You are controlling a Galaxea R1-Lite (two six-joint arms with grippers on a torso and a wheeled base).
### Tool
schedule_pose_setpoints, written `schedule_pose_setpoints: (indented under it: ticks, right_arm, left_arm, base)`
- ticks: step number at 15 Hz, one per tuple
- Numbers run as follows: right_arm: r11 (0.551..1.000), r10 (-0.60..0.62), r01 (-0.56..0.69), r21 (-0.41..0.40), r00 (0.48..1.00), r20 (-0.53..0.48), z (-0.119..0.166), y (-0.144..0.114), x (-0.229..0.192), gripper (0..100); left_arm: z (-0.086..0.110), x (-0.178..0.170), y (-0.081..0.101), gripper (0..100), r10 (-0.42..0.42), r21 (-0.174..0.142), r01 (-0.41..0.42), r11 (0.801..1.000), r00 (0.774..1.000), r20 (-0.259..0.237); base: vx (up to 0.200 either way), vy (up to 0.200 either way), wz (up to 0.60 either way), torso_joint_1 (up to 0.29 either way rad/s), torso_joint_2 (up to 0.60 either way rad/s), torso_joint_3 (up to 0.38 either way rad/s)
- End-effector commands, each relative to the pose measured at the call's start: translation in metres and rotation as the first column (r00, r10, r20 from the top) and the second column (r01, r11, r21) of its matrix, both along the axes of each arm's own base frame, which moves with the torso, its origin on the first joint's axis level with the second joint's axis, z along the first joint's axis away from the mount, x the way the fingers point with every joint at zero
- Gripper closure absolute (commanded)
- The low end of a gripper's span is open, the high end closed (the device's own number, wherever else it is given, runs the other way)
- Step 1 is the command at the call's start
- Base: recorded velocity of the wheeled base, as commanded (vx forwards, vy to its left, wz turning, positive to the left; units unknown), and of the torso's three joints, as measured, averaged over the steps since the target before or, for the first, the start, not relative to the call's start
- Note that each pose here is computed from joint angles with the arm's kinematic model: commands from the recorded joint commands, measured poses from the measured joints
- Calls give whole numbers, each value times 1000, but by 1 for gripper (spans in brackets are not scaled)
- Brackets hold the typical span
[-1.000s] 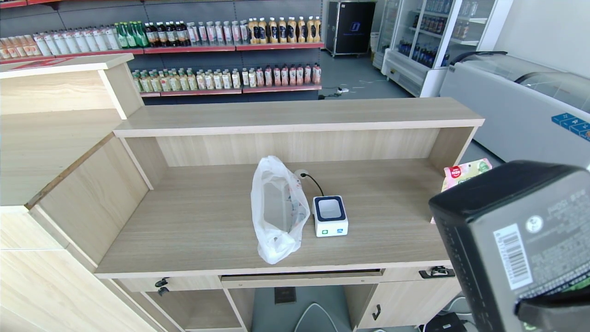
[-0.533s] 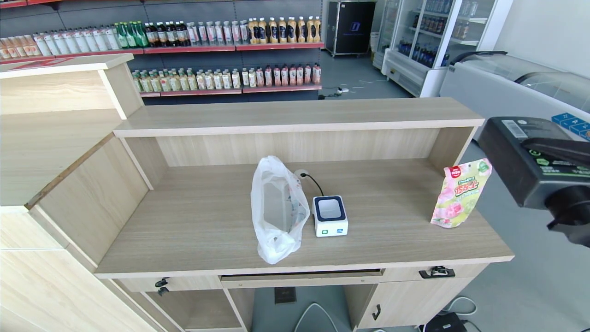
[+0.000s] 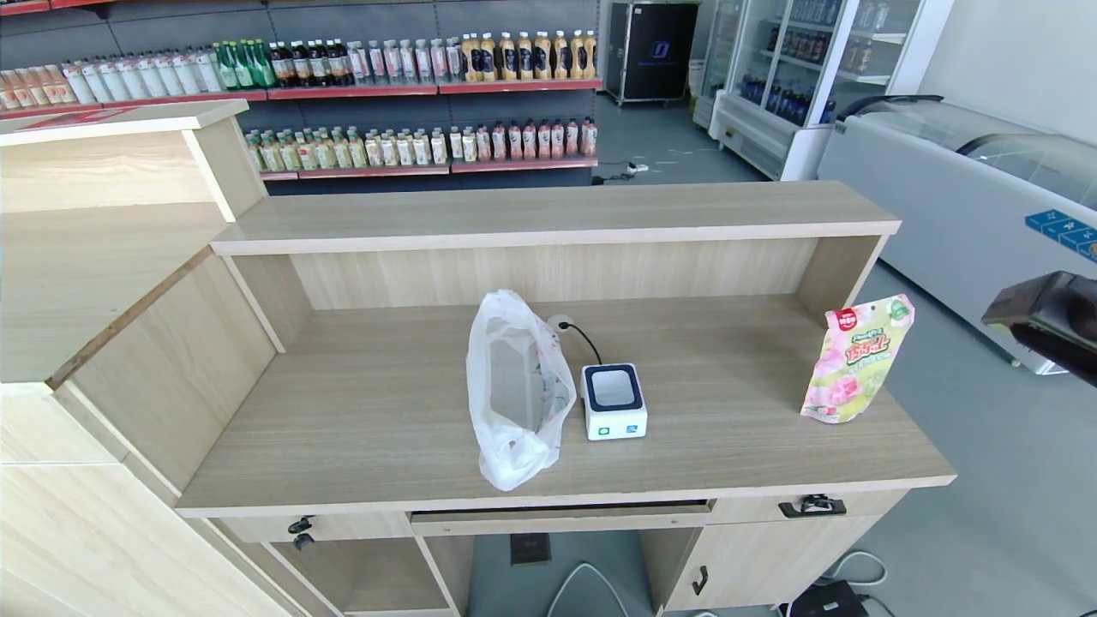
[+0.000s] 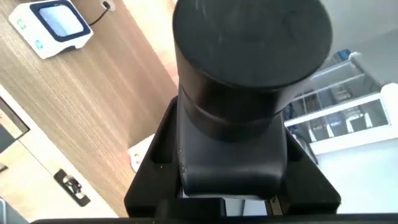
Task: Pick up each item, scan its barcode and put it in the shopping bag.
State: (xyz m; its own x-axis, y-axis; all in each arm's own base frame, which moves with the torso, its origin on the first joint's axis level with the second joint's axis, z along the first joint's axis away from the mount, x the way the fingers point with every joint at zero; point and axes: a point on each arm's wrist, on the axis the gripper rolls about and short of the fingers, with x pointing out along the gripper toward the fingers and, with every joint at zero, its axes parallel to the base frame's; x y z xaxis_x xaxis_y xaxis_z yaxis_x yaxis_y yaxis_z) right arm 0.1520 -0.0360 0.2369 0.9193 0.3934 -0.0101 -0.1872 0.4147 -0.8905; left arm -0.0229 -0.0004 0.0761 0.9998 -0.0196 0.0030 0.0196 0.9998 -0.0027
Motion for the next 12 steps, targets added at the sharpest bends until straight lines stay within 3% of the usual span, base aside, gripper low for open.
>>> schedule_pose_setpoints:
  ticks: [1,3,4,5,7,8,10,12]
  right_arm:
    - [998,-22,25,50,998,-55,-7,-5,5,100]
    - [974,-97,114,194,991,-94,-1,-4,4,100]
    - [965,-112,132,227,989,-97,2,-3,5,100]
    - [910,-196,225,349,974,-116,14,3,10,100]
    - [781,-327,382,494,924,-199,22,10,37,100]
    - [718,-330,423,553,906,-264,17,10,49,100]
    - [566,-128,427,705,891,-436,-5,11,73,100]
    - [327,57,502,801,835,-547,-21,-1,95,100]
  left_arm:
    - [0,0,0,0,0,0,0,1000,1000,-1]
    - [0,0,0,0,0,0,0,1000,1000,-1]
    - [0,0,0,0,0,0,0,1000,1000,-1]
    - [0,0,0,0,0,0,0,1000,1000,-1]
    - [0,0,0,0,0,0,0,1000,1000,-1]
    - [0,0,0,0,0,0,0,1000,1000,-1]
    - [0,0,0,0,0,0,0,1000,1000,-1]
    - [0,0,0,0,0,0,0,1000,1000,-1]
  base:
    - [0,0,600,2,-2,2]
    - [0,0,600,2,5,2]
    - [0,0,600,7,2,2]
    - [0,0,600,7,-2,2]
    - [0,0,600,2,2,5]
    - [0,0,600,2,2,2]
    - [0,0,0,0,0,0]
    - [0,0,0,0,0,0]
